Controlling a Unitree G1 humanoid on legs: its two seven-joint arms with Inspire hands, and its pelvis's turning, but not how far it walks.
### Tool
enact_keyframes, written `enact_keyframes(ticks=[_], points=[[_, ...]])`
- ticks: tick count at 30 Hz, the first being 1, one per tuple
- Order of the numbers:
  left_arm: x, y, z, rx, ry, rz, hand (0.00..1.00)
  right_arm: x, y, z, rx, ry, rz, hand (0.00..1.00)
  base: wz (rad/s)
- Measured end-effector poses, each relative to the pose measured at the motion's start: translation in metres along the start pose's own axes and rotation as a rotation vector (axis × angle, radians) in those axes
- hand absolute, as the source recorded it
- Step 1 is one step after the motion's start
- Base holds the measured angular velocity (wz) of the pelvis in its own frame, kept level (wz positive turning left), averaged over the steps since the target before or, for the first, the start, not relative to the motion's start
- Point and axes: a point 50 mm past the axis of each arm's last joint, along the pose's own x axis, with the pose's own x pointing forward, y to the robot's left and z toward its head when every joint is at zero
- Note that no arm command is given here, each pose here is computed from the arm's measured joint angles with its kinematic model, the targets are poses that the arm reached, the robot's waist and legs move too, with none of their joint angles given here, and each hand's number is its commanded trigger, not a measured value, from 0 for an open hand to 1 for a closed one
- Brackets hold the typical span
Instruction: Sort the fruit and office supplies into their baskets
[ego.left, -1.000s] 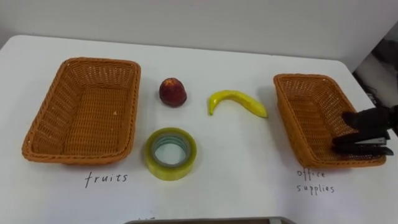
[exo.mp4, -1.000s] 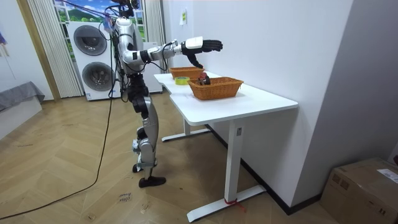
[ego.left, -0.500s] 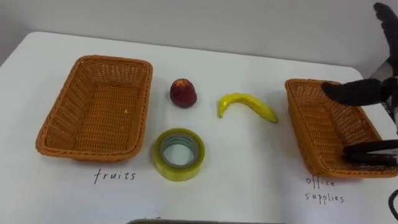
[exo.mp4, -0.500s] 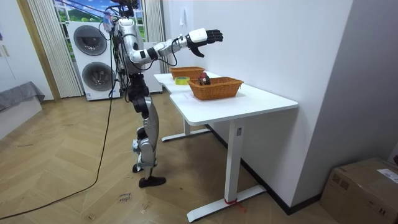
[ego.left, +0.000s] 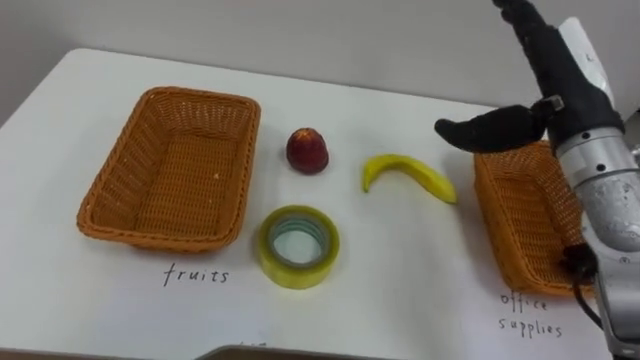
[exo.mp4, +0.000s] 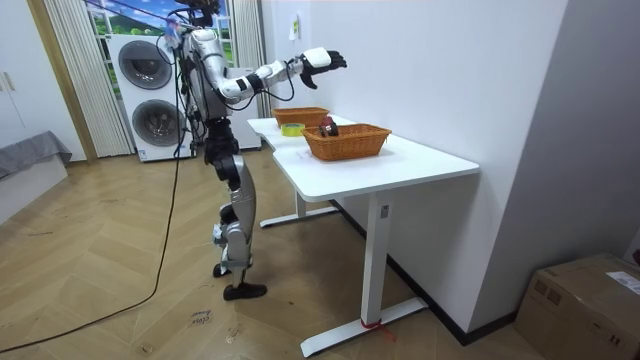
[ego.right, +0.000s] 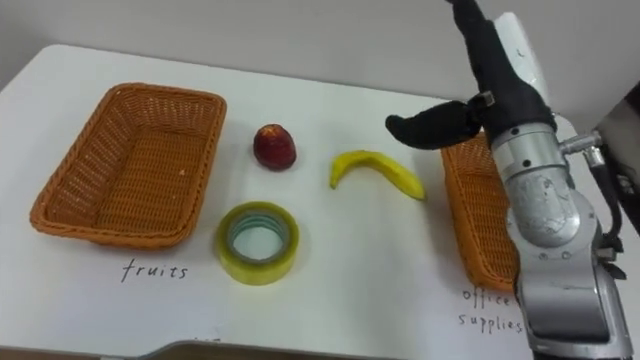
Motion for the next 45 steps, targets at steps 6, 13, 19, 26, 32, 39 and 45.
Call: enact_keyframes(ticks=[6,13,19,26,32,39,45], points=[[0.0,-0.005,0.009,0.029,-0.028,-0.019,0.0,0.001,0.019,0.004,0.068,-0.014,0.092,0.0,0.04],[0.0,-0.008,0.008,0.038,-0.023,-0.026,0.0,0.0,0.042,0.01,0.169,-0.029,0.198,0.0,0.04],[0.001,-0.012,0.006,0.046,-0.014,-0.026,0.0,0.0,0.065,0.017,0.236,-0.036,0.28,0.0,0.0],[0.001,-0.019,0.005,0.039,-0.012,-0.042,0.0,-0.001,0.073,0.013,0.256,-0.013,0.302,0.0,0.0],[0.001,-0.022,0.003,0.036,-0.003,-0.043,0.0,-0.001,0.08,0.011,0.272,0.006,0.336,0.0,0.0],[0.001,-0.021,0.004,0.036,0.005,-0.027,0.0,-0.002,0.082,0.007,0.274,0.03,0.345,0.0,0.0],[0.001,-0.022,0.005,0.037,0.003,-0.026,0.0,-0.003,0.088,0.008,0.275,0.037,0.368,0.0,0.0]])
